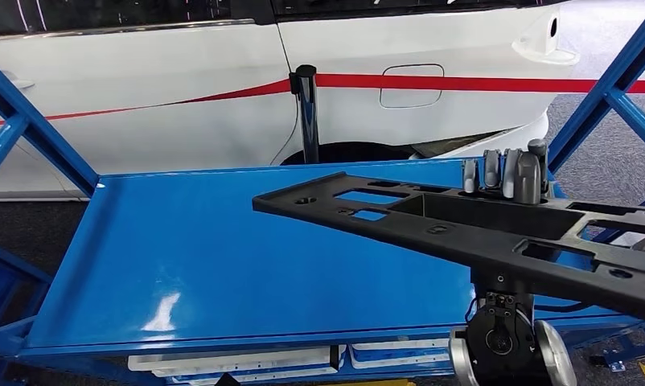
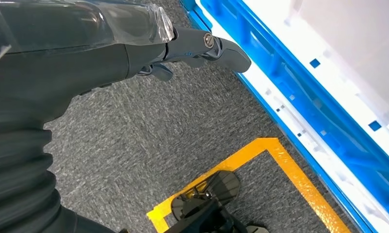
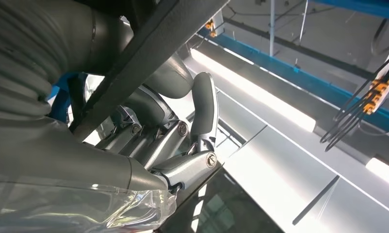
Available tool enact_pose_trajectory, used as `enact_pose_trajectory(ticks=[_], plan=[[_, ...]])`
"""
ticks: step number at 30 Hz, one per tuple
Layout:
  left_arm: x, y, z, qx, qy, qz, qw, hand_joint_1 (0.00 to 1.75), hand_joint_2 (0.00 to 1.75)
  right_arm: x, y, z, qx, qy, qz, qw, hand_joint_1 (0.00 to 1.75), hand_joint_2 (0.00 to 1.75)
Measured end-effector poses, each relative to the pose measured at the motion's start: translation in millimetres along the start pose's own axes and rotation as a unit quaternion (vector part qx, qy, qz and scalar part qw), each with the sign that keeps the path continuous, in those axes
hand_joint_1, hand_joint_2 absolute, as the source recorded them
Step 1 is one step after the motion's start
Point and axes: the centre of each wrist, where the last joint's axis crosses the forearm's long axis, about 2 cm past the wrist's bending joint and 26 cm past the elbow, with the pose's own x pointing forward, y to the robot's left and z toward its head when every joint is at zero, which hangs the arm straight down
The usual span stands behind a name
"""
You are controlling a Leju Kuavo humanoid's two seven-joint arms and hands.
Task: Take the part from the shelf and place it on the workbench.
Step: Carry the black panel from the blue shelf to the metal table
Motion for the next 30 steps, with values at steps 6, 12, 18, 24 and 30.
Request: enact_pose_trajectory(ticks=[6, 12, 18, 24, 30], plan=[[-1.1, -0.3, 0.6, 0.001, 0.004, 0.001, 1.000, 0.00, 1.75, 6.2, 0.8, 6.3, 0.008, 0.006, -0.014, 1.000, 1.75, 1.75], [-3.3, -0.3, 1.7, 0.011, 0.031, 0.009, 0.999, 0.00, 1.75, 9.2, 2.1, 9.3, 0.012, 0.011, -0.018, 1.000, 1.75, 1.75], [-5.5, -0.2, 2.7, 0.013, 0.041, 0.011, 0.999, 0.00, 1.75, 10.7, 3.5, 9.9, 0.018, 0.013, -0.021, 1.000, 1.75, 1.75], [-5.9, -0.3, 2.9, 0.012, 0.043, 0.012, 0.999, 0.00, 1.75, 12.0, 3.6, 11.0, 0.022, 0.014, -0.021, 0.999, 1.75, 1.75], [-6.1, 0.4, 2.7, 0.010, 0.043, 0.009, 0.999, 0.00, 1.75, 12.8, 2.5, 11.8, 0.023, 0.015, -0.018, 0.999, 1.75, 1.75]])
